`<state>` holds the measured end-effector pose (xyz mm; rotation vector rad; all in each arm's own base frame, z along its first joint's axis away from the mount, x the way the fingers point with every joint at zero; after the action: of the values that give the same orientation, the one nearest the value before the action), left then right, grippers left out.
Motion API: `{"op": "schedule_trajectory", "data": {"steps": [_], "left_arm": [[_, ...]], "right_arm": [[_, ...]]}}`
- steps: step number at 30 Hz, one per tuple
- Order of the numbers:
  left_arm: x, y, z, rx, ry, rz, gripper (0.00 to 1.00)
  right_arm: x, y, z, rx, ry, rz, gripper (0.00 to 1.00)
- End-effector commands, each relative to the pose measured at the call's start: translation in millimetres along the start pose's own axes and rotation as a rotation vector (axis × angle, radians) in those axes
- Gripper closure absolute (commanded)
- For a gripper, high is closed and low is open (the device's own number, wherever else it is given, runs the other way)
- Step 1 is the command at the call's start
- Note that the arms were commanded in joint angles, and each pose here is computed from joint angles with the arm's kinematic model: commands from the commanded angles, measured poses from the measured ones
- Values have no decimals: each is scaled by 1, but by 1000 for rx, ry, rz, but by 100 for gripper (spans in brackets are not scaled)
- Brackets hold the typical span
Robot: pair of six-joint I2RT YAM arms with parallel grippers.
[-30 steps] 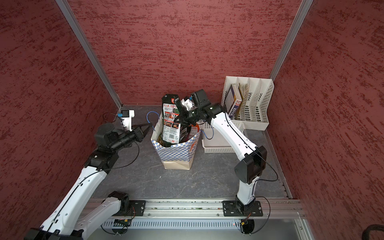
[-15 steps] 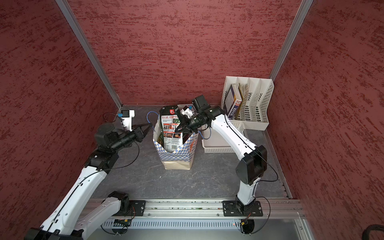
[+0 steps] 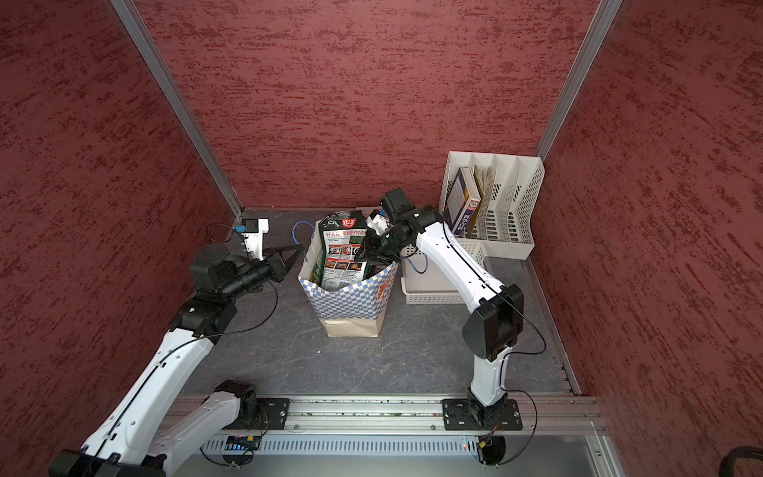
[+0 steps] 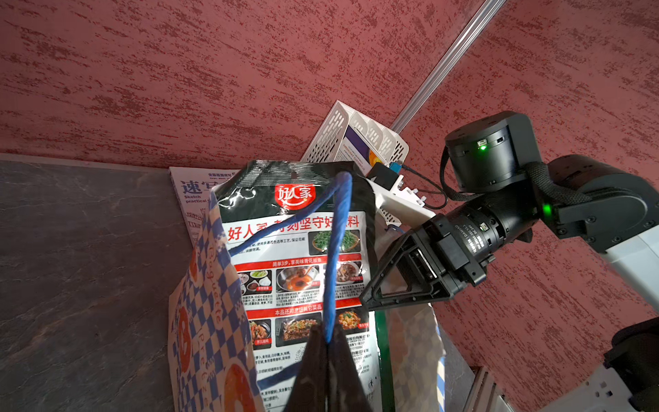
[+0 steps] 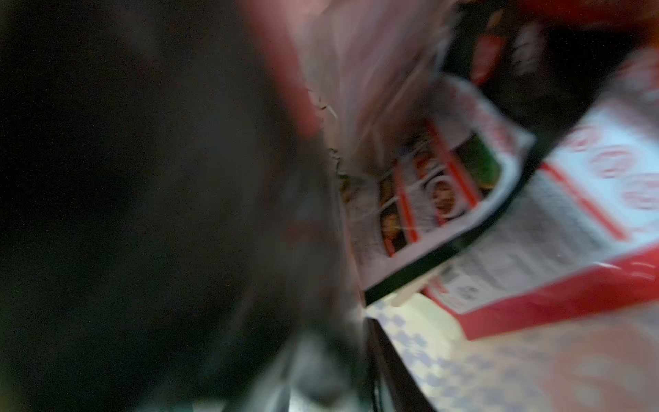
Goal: Place the condiment packets inside the bag
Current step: Place the condiment packet in the paper bag.
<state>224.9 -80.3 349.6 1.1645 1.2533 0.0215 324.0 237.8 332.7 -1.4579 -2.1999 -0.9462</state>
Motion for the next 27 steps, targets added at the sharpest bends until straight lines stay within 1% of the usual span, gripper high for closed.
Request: {"op": "schedule_trajectory", "data": {"steps": [1, 4, 6, 8, 10, 11, 13, 15, 17, 20, 22, 24, 27], "left_arm": [[-21, 16, -4, -76, -88, 67, 100], [-22, 18, -3, -75, -95, 64, 100], [-22, 18, -2, -72, -94, 63, 100], [-21, 18, -1, -69, -89, 62, 100], [-20, 17, -1, -68, -84, 60, 100], [-20, 17, -1, -69, -86, 62, 100], [-20, 17, 0, -69, -85, 60, 100], [-20, 18, 0, -70, -88, 62, 100], [-20, 17, 2, -66, -91, 62, 100], [-20, 17, 3, -66, -94, 63, 100], [-19, 17, 3, -65, -93, 62, 100], [-20, 17, 3, -66, -93, 60, 100], [-20, 18, 3, -70, -90, 62, 100]], "right_arm": [[4, -4, -33, -72, -183, -66, 54], [6, -6, -49, -121, -270, -104, 50], [11, -7, -60, -166, -302, -137, 47], [23, -7, -68, -220, -319, -214, 43], [37, -8, -68, -256, -342, -296, 42], [47, -9, -65, -265, -335, -344, 42], [57, -6, -54, -282, -313, -384, 42], [59, 1, -38, -282, -282, -393, 44], [54, 12, -24, -296, -286, -390, 46], [43, 31, -5, -352, -372, -405, 48], [30, 43, 14, -356, -454, -411, 47], [17, 50, 31, -327, -530, -401, 48], [2, 50, 53, -261, -565, -371, 48]]}}
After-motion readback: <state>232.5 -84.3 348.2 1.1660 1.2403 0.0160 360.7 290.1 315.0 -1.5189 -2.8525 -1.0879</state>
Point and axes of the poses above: each gripper's point midway between its finger pads, its own z axis out along the fingers, its own x axis along the line the jaws close on, y = z × x, the point moved 10 cm from there along -z, back along the fingers, and after that the axes turned 13 degrees about -z, right-handed, at the moved point
